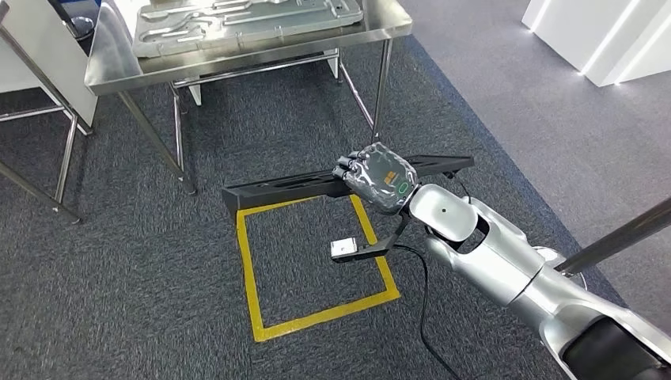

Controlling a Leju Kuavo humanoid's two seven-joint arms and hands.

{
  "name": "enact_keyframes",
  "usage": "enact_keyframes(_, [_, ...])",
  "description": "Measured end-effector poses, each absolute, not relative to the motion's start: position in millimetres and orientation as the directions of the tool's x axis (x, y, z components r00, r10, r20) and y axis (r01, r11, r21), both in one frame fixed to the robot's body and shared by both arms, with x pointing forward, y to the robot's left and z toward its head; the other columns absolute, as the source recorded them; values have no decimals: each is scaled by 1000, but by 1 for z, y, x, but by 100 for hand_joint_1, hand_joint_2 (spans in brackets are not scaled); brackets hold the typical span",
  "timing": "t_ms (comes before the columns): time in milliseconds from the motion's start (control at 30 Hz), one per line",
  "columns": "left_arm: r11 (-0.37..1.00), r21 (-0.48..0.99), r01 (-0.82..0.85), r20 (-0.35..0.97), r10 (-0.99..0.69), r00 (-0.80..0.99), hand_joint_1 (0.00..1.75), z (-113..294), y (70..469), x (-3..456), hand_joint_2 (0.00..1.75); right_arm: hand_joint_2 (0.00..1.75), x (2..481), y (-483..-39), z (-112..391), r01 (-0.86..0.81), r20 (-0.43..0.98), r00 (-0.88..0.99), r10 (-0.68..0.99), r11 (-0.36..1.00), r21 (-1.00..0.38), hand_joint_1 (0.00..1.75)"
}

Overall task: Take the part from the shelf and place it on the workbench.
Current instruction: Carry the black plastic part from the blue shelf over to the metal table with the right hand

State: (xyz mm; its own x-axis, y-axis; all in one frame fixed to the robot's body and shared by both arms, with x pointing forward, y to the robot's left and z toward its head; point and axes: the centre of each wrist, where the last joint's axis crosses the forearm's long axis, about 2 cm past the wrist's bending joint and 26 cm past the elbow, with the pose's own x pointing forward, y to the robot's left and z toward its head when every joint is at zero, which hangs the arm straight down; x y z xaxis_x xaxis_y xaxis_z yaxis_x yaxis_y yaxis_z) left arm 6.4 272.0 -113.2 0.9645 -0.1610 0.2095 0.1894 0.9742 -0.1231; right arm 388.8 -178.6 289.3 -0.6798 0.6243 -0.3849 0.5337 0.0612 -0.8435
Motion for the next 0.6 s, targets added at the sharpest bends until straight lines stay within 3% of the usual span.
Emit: enact_keyframes(600, [975, -129, 180, 213, -150, 965, 0, -113, 275, 6, 175, 175, 388, -168, 298, 538, -394, -679, 619, 54, -841, 175])
